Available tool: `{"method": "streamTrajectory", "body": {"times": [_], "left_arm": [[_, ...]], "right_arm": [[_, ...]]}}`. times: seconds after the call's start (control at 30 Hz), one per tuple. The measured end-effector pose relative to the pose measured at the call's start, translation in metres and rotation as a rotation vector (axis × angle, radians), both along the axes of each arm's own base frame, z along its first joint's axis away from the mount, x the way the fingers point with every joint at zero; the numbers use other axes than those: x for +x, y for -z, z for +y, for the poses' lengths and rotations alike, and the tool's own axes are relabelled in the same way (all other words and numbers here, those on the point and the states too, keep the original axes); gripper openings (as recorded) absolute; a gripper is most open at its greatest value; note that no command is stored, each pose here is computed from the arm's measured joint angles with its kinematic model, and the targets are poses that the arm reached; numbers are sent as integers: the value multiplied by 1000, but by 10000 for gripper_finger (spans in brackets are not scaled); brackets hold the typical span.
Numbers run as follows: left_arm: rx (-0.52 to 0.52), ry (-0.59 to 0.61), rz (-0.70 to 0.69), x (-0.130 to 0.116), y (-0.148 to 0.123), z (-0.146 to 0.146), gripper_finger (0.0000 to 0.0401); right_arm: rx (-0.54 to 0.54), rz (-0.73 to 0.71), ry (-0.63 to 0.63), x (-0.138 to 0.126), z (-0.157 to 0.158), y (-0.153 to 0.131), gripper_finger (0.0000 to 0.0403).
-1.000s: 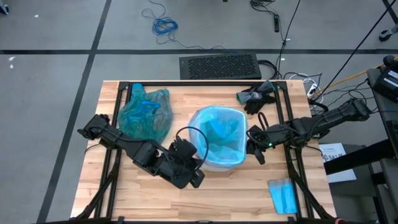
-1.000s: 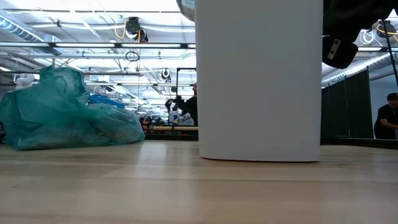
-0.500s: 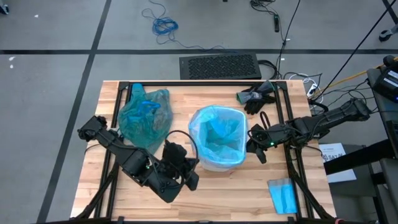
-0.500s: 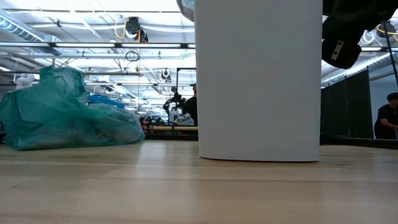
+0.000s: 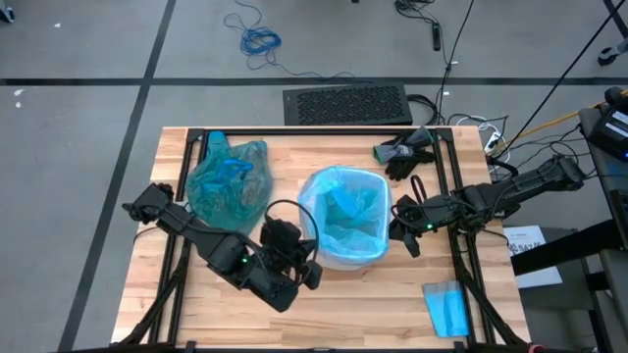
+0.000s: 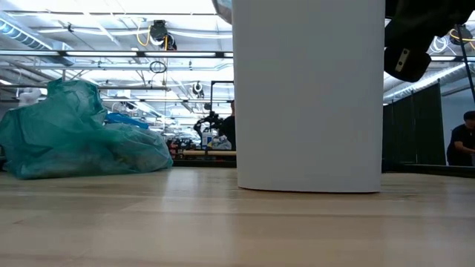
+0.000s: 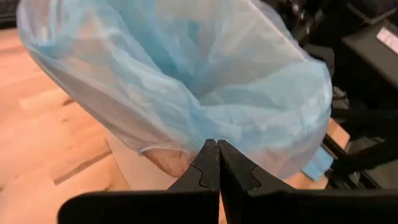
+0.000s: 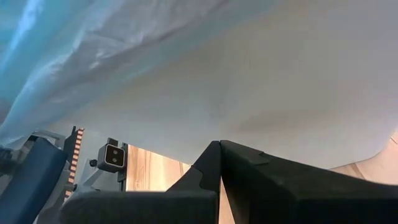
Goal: Place trash/remove bag and relplace
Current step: Insert the new blue trash bag into the trash bin
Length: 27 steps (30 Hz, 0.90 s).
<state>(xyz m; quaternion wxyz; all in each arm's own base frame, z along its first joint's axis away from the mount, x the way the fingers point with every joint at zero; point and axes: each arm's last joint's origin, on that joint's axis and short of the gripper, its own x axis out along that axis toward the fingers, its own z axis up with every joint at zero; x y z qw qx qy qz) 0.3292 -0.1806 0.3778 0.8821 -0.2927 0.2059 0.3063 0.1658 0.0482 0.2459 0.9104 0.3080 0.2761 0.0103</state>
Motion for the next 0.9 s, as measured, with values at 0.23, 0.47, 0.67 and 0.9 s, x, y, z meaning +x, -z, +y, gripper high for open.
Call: {"method": "streamTrajectory", "body": {"times": [0.23,0.47,0.67,0.9], "left_arm": [[-24,8,1,-2,1,-5,0],[-44,0,3,-5,4,-9,0],[-56,5,-7,-6,3,-13,0],[-77,9,-5,-8,4,-17,0]], "right_arm": [[0,0,15,0,0,0,0],[0,-1,20,0,-1,0,0],[-3,-2,32,1,-4,0,0],[-9,-3,29,1,-4,0,0]]}}
